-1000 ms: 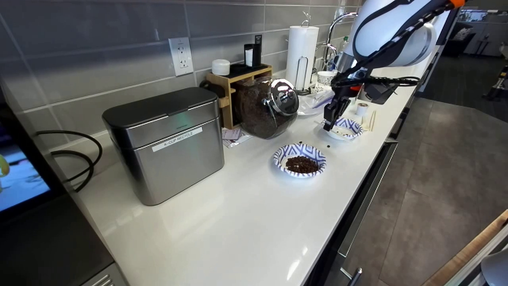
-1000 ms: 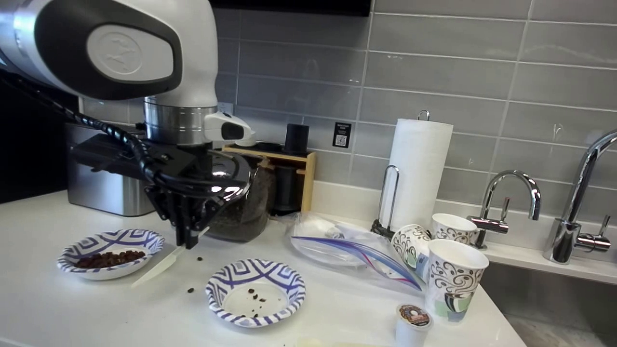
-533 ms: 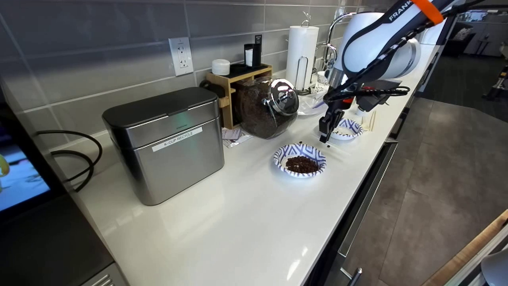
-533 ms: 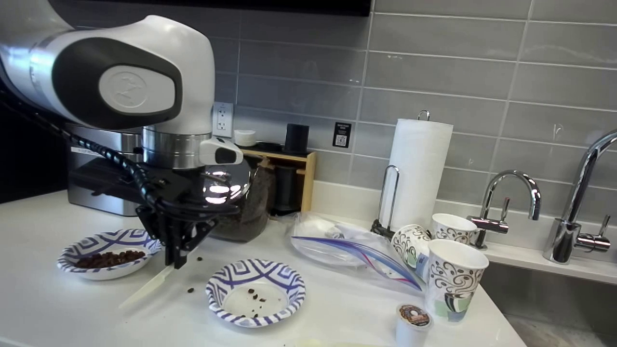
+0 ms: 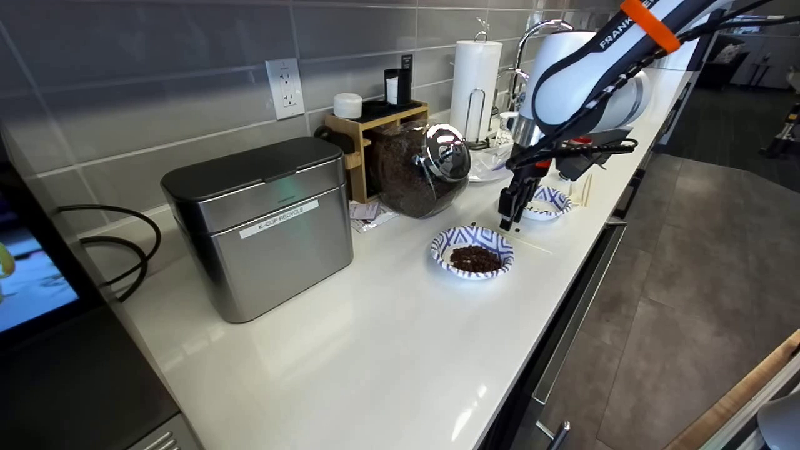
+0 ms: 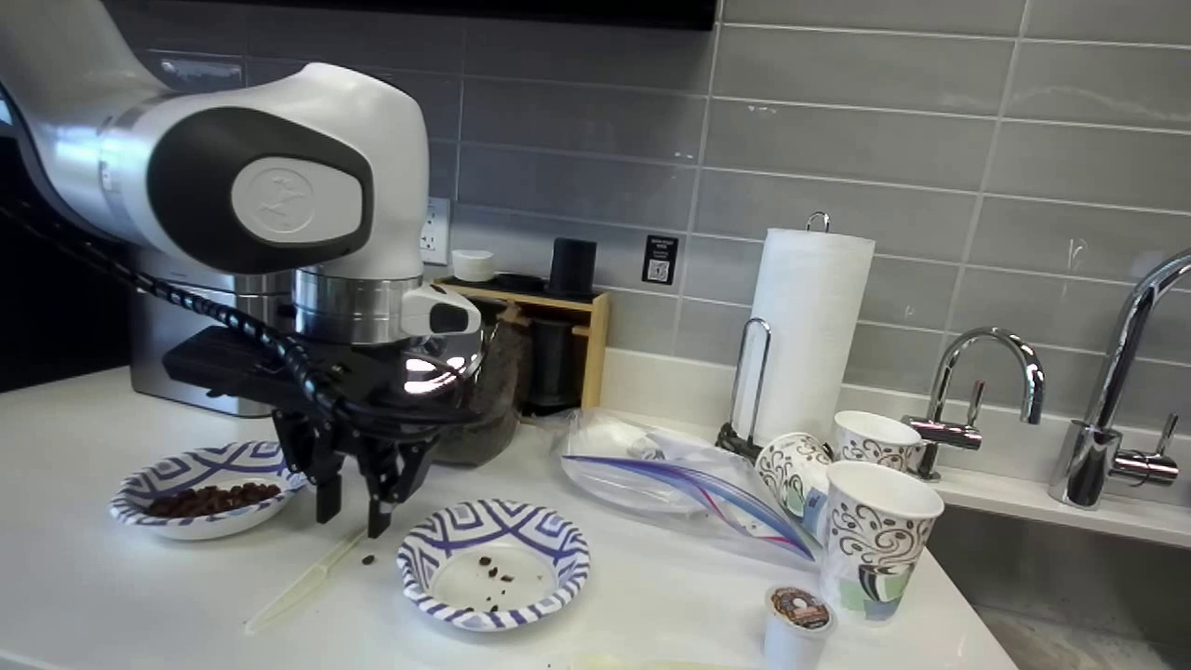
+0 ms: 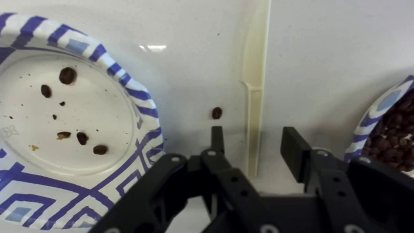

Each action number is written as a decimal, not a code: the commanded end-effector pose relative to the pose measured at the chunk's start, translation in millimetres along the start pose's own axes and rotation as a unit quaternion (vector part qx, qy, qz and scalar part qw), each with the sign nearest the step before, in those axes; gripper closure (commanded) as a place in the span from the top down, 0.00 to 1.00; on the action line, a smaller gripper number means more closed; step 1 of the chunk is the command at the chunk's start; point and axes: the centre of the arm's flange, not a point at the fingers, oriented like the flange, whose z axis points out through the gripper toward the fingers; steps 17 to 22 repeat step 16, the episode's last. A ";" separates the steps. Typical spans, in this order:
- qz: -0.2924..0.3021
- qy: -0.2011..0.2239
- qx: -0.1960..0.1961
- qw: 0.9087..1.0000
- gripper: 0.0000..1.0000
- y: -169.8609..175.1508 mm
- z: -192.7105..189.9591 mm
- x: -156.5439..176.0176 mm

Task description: Pour the contents on the bowl to the left into the bowl to the right

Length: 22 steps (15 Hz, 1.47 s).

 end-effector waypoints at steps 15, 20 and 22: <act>0.021 0.054 -0.017 0.998 1.00 8.2 -57.1 3.8; 0.022 0.059 -0.018 0.998 1.00 8.2 -62.9 3.0; 0.022 0.059 -0.018 0.998 1.00 8.2 -62.9 3.0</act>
